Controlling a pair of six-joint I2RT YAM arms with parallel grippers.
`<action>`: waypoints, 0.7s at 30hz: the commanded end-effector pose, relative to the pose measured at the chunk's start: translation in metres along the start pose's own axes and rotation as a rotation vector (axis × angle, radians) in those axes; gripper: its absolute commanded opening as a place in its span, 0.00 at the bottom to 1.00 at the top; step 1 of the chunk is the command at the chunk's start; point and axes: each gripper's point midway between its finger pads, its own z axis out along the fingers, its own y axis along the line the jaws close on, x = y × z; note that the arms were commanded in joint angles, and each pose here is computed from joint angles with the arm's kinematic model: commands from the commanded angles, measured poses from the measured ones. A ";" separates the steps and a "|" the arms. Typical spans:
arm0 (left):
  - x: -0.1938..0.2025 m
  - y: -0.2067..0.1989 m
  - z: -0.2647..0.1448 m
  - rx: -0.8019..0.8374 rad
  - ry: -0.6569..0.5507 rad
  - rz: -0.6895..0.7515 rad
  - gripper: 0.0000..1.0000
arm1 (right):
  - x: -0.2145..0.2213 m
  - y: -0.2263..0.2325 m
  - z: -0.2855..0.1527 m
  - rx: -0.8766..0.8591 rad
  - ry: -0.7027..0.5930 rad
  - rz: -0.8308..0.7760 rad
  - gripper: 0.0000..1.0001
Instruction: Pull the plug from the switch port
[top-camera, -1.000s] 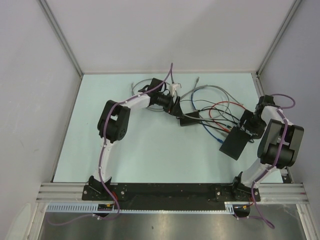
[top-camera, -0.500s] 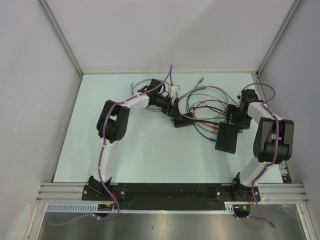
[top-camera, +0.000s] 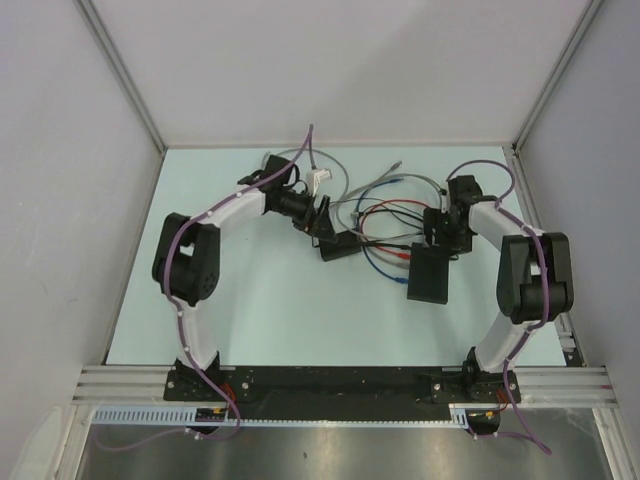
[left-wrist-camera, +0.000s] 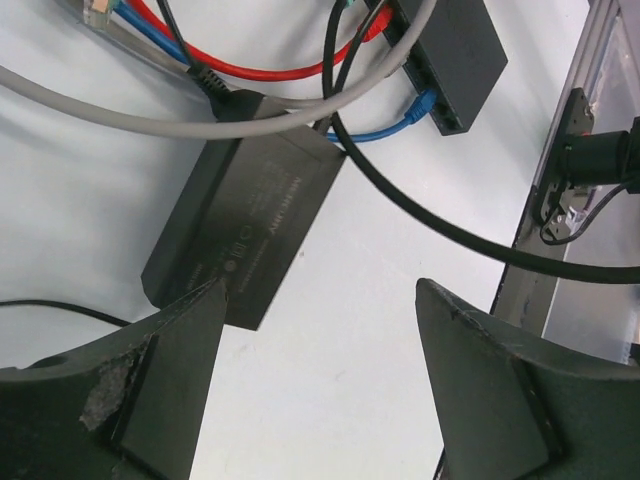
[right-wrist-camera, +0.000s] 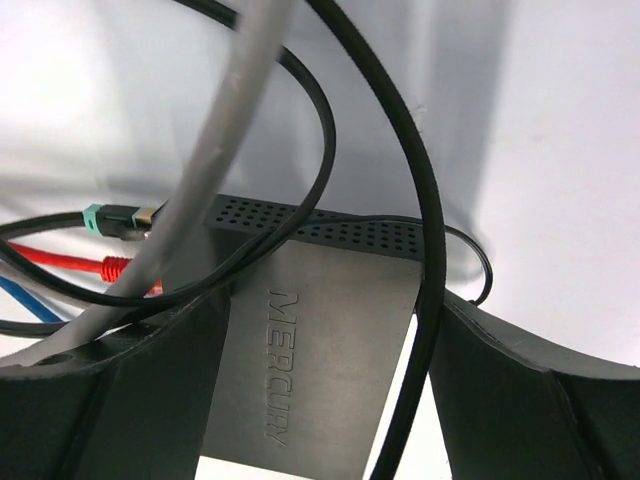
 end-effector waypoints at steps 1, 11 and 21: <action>-0.016 -0.012 -0.033 -0.063 -0.067 0.099 0.82 | -0.012 0.023 -0.011 -0.057 -0.016 -0.019 0.82; -0.040 -0.015 -0.050 -0.115 -0.086 0.159 0.82 | -0.055 -0.005 -0.103 -0.010 -0.186 -0.195 0.93; -0.037 0.008 -0.053 -0.107 -0.105 0.041 0.83 | -0.063 0.120 -0.212 -0.413 -0.572 -0.876 0.98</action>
